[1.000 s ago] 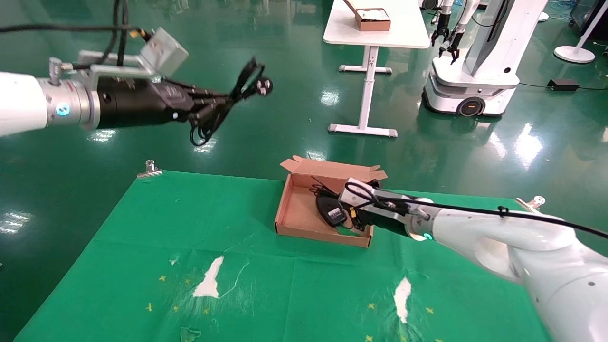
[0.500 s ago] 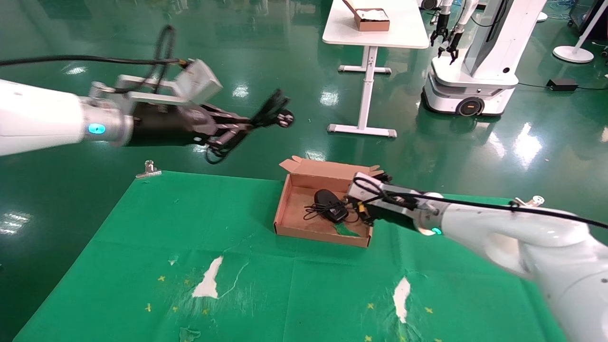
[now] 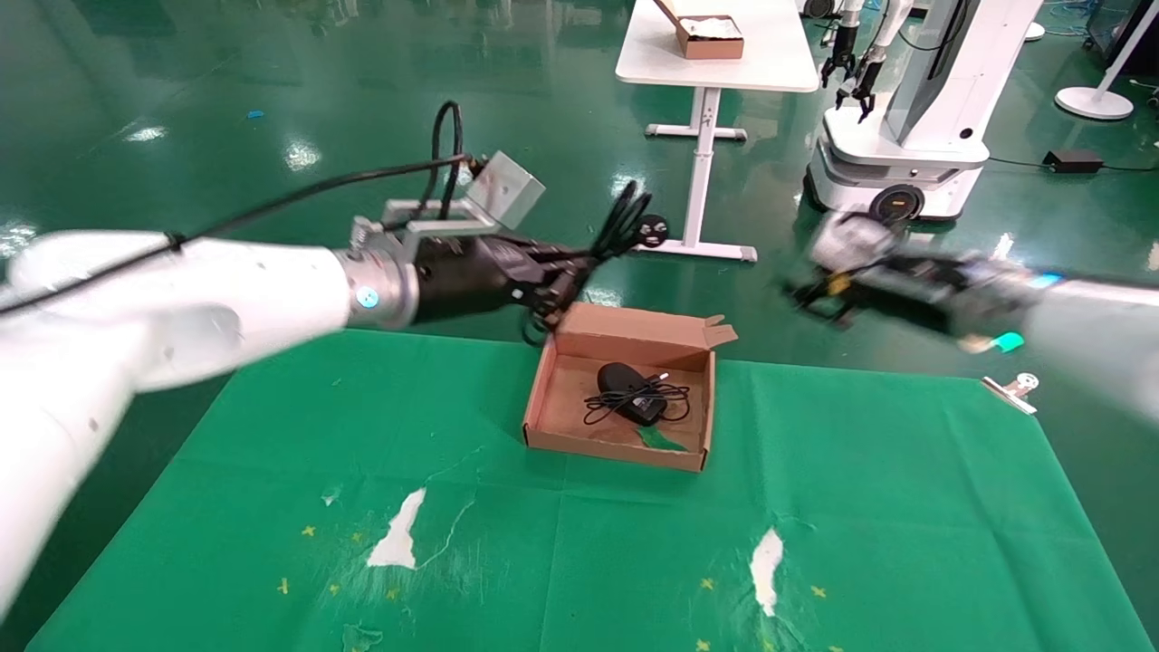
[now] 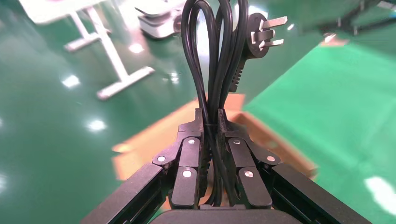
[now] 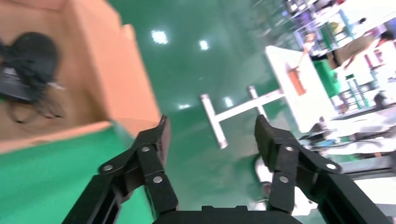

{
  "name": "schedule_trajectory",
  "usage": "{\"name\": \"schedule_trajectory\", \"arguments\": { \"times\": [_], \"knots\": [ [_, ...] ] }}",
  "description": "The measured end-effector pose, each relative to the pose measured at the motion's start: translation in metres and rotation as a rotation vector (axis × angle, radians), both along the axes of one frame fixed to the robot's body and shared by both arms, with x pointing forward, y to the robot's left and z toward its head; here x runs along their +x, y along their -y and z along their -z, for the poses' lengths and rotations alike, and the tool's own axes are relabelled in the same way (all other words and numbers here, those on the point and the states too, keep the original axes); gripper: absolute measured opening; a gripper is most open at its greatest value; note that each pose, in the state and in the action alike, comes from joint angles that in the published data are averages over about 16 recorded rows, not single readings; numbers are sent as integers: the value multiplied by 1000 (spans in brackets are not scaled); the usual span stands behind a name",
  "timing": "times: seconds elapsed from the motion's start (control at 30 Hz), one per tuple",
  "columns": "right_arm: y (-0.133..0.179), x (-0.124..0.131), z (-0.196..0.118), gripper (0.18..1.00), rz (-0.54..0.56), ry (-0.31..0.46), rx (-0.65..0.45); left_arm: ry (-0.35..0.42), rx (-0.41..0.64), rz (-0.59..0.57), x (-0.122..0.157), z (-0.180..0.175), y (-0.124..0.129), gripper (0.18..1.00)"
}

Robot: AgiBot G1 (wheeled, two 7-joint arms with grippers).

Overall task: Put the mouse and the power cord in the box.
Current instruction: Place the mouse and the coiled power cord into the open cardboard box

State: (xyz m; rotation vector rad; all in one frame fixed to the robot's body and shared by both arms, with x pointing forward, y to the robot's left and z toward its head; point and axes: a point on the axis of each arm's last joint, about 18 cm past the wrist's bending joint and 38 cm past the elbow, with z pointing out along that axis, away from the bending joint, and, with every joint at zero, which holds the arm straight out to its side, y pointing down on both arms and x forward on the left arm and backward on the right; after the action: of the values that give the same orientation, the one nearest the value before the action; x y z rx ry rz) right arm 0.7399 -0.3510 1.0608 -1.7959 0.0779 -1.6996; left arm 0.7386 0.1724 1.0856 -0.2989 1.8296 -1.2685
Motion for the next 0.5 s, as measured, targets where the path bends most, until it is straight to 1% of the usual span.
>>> {"name": "schedule_trajectory", "arguments": {
  "times": [0.13, 0.27, 0.37, 0.5],
  "knots": [
    [27, -24, -24, 667, -30, 38, -5, -64, -35, 3, 2, 16, 13, 237],
    [48, -47, -41, 752, -58, 59, -24, -116, -35, -5, 2, 28, 22, 237],
    [60, -61, -47, 821, -74, 63, -37, -132, -25, -18, 2, 32, 29, 237],
    [72, -72, -51, 879, -76, 61, -51, -141, -17, -34, 2, 36, 37, 239]
  ]
}}
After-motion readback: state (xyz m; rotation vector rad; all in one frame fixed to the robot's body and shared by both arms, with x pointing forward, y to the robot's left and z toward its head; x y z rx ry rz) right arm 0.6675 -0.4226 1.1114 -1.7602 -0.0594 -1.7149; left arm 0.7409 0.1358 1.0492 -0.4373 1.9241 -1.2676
